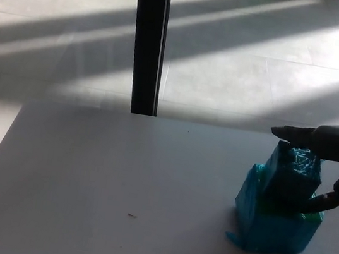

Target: The robot uses its right hand to pick up the small cube kept on the middle on the desk and place it on the bigger cube kept next to it

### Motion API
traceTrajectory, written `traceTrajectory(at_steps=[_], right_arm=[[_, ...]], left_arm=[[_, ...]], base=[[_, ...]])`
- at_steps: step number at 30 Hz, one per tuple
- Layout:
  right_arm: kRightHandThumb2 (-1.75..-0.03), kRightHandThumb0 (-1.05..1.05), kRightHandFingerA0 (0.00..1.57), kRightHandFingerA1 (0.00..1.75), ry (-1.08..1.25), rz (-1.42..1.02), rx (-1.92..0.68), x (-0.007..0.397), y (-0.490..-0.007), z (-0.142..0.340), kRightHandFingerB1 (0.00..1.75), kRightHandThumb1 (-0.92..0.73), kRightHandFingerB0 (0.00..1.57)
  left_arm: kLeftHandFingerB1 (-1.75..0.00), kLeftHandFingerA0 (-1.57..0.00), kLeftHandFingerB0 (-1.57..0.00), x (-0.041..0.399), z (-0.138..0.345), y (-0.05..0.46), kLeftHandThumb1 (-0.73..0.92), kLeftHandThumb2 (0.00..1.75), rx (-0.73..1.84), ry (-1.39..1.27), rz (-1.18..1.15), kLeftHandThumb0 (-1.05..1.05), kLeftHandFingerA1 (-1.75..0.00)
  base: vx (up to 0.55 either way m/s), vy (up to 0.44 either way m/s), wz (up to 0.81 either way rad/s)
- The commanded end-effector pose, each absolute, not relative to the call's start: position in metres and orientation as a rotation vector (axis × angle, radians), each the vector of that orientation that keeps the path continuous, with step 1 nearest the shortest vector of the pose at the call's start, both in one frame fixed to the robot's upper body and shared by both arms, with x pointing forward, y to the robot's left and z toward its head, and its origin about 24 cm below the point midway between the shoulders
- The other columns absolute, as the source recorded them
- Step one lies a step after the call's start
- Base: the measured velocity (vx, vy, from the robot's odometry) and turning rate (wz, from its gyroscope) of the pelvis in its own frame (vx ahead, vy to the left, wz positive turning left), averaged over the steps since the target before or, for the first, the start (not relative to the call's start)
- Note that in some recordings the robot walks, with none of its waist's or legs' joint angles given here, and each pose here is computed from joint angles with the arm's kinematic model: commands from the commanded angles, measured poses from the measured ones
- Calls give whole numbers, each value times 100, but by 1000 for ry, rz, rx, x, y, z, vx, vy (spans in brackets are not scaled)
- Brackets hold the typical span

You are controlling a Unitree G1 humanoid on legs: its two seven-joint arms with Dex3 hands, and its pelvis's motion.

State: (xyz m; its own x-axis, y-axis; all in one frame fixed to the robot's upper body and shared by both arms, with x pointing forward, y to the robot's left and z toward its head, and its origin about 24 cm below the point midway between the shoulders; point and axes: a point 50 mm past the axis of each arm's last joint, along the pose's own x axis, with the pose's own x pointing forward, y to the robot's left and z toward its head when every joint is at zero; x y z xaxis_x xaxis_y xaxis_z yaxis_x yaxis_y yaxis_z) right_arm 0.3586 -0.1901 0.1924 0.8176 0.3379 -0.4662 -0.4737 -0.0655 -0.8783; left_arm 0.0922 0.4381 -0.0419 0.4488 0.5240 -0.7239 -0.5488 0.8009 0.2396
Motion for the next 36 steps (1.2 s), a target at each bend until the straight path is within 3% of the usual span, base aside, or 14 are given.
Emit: traceTrajectory(at_steps=[1, 4, 5, 8, 16, 19, 20, 21, 22, 29, 30, 31, 32, 36], right_arm=[[-72, -87, 0, 0, 68, 594, -1385, 353, -204, 214, 0, -46, 0], [-59, -90, 0, 0, 37, 504, -1319, 350, -219, 222, 0, -59, 0], [-78, -89, 0, 0, 2, 450, -1266, 348, -228, 226, 1, -46, 0], [-93, -99, 0, 14, -92, 343, -1178, 343, -245, 224, 0, -58, 0], [-93, -97, 0, 13, -208, 127, -1107, 324, -278, 227, 0, -60, 0], [-75, -81, 0, 0, -200, -71, -1025, 309, -315, 220, 9, -47, 13], [-80, -67, 0, 0, -189, -120, -1010, 306, -324, 217, 21, -57, 8], [-60, -58, 0, 5, -168, -232, -954, 297, -343, 213, 27, -67, 14], [-79, -72, 0, 14, -155, -335, -925, 288, -360, 207, 36, -49, 13], [-62, -56, 0, 39, -25, -581, -864, 240, -419, 171, 35, -65, 25], [-58, -62, 0, 50, -29, -620, -837, 232, -425, 166, 43, -66, 28], [-88, -72, 0, 53, -7, -649, -822, 224, -431, 161, 59, -51, 23], [-61, -73, 0, 65, 31, -684, -781, 212, -439, 151, 64, -68, 23], [-61, -79, 0, 92, 128, -784, -723, 182, -455, 120, 78, -71, 24]], left_arm=[[-46, -42, -43, 88, -38, 443, 80, 64, -10, 892, 668, -74, -61], [-46, -45, -43, 83, -42, 440, 80, 64, -8, 910, 667, -73, -59], [-47, -44, -43, 83, -42, 440, 79, 64, 4, 914, 669, -74, -62], [-47, -42, -40, 81, -43, 440, 77, 64, -42, 906, 681, -73, -62], [-47, -43, -43, 79, -45, 438, 80, 64, 8, 929, 651, -74, -60], [-47, -44, -44, 79, -46, 437, 78, 63, -20, 917, 669, -73, -60], [-48, -42, -45, 79, -46, 437, 79, 64, -2, 924, 654, -74, -59], [-55, -38, -32, 80, -46, 438, 65, 106, -6, 927, 655, -74, -64], [-46, -40, -42, 79, -46, 438, 80, 64, 7, 935, 650, -74, -58], [-46, -42, -44, 77, -45, 439, 79, 64, 2, 944, 672, -74, -59], [-46, -41, -44, 76, -45, 439, 80, 64, 24, 947, 656, -73, -60], [-46, -41, -45, 76, -45, 439, 80, 64, 29, 954, 653, -74, -59], [-47, -40, -44, 76, -45, 439, 79, 64, 15, 944, 662, -73, -61], [-48, -44, -44, 76, -45, 439, 78, 63, -26, 927, 677, -72, -63]], base=[[0, 0, 0], [0, 0, 0], [0, 0, 0], [0, 0, 0], [0, 0, 0], [0, 0, 0], [0, 0, 0], [0, 0, 0], [0, 0, 0], [0, 0, 0], [0, 0, 0], [0, 0, 0], [0, 0, 0], [0, 0, 0]])
